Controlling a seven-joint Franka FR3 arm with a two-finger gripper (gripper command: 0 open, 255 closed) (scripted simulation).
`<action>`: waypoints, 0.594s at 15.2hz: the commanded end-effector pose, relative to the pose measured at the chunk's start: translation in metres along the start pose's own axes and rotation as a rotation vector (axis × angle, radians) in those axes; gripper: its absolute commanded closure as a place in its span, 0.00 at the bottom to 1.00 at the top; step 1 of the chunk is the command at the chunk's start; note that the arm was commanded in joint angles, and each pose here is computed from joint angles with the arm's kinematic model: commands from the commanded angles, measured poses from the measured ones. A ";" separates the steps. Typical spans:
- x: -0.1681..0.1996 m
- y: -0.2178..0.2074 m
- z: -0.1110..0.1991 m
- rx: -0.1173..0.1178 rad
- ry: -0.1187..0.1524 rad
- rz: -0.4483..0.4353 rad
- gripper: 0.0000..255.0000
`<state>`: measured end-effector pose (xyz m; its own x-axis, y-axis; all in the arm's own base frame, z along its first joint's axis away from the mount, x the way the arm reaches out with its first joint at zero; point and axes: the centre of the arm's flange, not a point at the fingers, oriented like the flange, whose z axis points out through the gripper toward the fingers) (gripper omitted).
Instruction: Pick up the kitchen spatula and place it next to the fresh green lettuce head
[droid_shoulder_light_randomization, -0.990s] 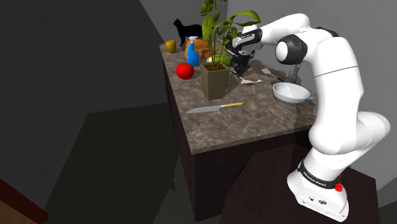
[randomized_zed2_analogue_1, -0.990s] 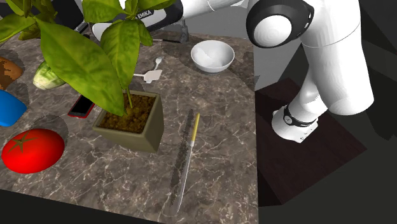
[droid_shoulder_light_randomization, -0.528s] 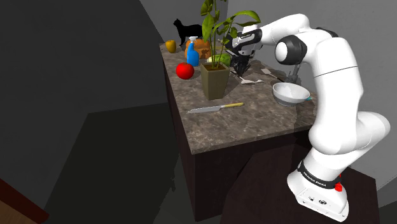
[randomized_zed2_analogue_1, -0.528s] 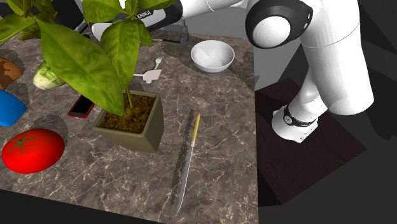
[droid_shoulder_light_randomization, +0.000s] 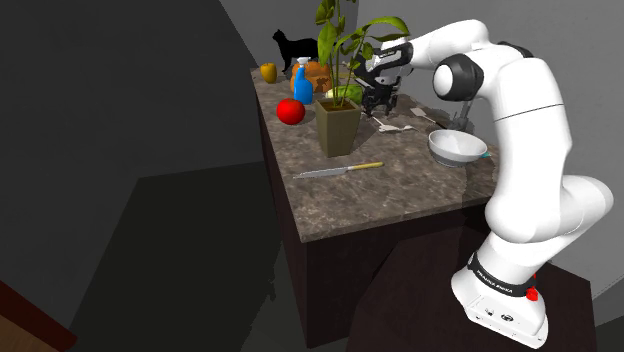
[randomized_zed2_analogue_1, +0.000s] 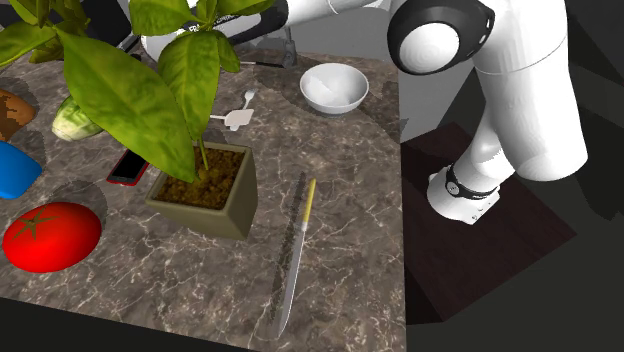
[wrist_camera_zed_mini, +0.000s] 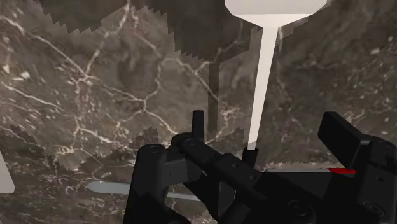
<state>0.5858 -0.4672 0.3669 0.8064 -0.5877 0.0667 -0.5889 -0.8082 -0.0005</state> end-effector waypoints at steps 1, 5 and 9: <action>-0.001 0.001 -0.023 0.000 0.000 0.000 0.00; -0.001 0.001 -0.034 0.000 0.000 0.000 0.00; -0.001 0.001 -0.034 0.000 0.000 0.000 0.00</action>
<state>0.5829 -0.4660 0.4003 0.8064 -0.5877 0.0664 -0.5889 -0.8082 -0.0005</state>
